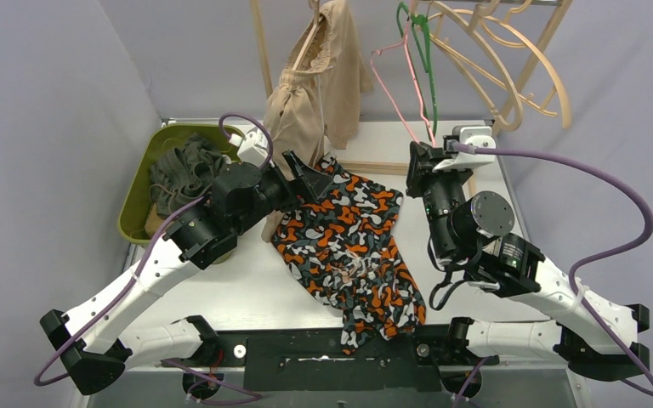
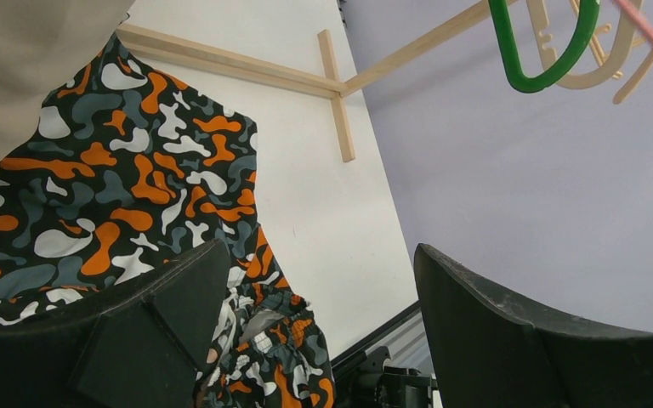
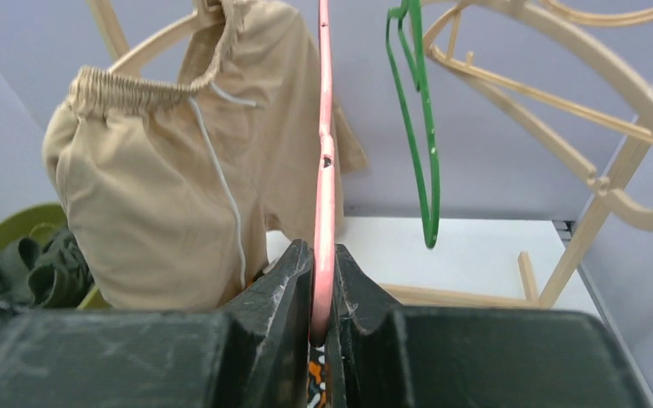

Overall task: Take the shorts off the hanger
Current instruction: Place the hanger on the clothes rod, then pick up the shorts from the center of the board.

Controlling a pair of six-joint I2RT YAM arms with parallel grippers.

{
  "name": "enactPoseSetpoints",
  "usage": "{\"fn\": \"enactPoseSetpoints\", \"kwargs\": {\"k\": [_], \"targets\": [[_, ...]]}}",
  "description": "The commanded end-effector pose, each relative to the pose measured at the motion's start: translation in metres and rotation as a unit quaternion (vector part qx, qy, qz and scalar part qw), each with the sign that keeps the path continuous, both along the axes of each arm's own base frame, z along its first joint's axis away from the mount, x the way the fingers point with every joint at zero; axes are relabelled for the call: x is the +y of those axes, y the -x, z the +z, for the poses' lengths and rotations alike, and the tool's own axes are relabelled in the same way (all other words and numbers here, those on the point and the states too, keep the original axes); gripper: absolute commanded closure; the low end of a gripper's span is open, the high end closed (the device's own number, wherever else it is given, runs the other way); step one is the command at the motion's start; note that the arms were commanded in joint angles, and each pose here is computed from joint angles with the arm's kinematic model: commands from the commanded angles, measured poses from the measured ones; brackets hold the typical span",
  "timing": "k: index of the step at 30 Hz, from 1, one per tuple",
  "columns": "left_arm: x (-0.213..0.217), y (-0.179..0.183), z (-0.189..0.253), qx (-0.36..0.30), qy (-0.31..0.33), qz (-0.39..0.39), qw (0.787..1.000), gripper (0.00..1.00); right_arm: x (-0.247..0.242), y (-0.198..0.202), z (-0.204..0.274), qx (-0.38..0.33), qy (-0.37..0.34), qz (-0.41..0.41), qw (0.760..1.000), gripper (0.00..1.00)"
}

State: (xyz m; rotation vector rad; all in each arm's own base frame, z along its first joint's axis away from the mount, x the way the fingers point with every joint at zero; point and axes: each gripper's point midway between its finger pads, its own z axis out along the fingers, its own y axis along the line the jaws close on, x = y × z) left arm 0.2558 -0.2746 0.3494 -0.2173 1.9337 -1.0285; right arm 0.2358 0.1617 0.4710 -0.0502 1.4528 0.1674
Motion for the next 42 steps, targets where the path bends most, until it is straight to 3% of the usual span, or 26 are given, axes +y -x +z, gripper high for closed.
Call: {"fn": "enactPoseSetpoints", "kwargs": {"k": [1, 6, 13, 21, 27, 31, 32, 35, 42], "targets": [[0.000, -0.002, 0.009, -0.016, 0.009, 0.000, 1.000, 0.20, -0.007, -0.008, 0.047, -0.042, -0.012, -0.043, 0.998, 1.00], [-0.005, -0.002, 0.008, -0.013, 0.013, -0.010, 1.000, 0.20, -0.005, -0.042, 0.049, -0.021, -0.012, -0.050, 0.998, 1.00], [-0.010, -0.001, 0.005, -0.009, 0.019, -0.019, 1.000, 0.20, -0.001, -0.095, 0.004, 0.049, -0.004, -0.032, 0.998, 1.00], [-0.010, 0.003, -0.008, 0.004, 0.015, -0.026, 1.000, 0.20, 0.004, -0.088, -0.055, 0.098, -0.017, -0.007, 0.995, 0.99], [-0.015, 0.004, -0.010, 0.004, 0.017, -0.041, 0.999, 0.20, -0.009, -0.072, -0.060, 0.113, -0.036, -0.008, 0.993, 0.62], [-0.021, 0.008, -0.025, 0.023, 0.004, -0.061, 0.998, 0.17, -0.013, -0.053, -0.070, 0.122, -0.044, 0.019, 0.991, 0.30], [-0.021, 0.010, -0.031, 0.028, 0.001, -0.064, 0.998, 0.16, -0.014, -0.048, -0.075, 0.124, -0.045, 0.029, 0.991, 0.26], [-0.018, 0.016, -0.047, 0.044, -0.008, -0.071, 0.996, 0.14, -0.015, -0.033, -0.100, 0.146, -0.049, 0.052, 0.987, 0.20], [-0.012, 0.033, -0.104, 0.108, -0.040, -0.060, 0.992, 0.13, -0.005, 0.000, -0.195, 0.255, -0.111, 0.087, 0.957, 0.19]]}}
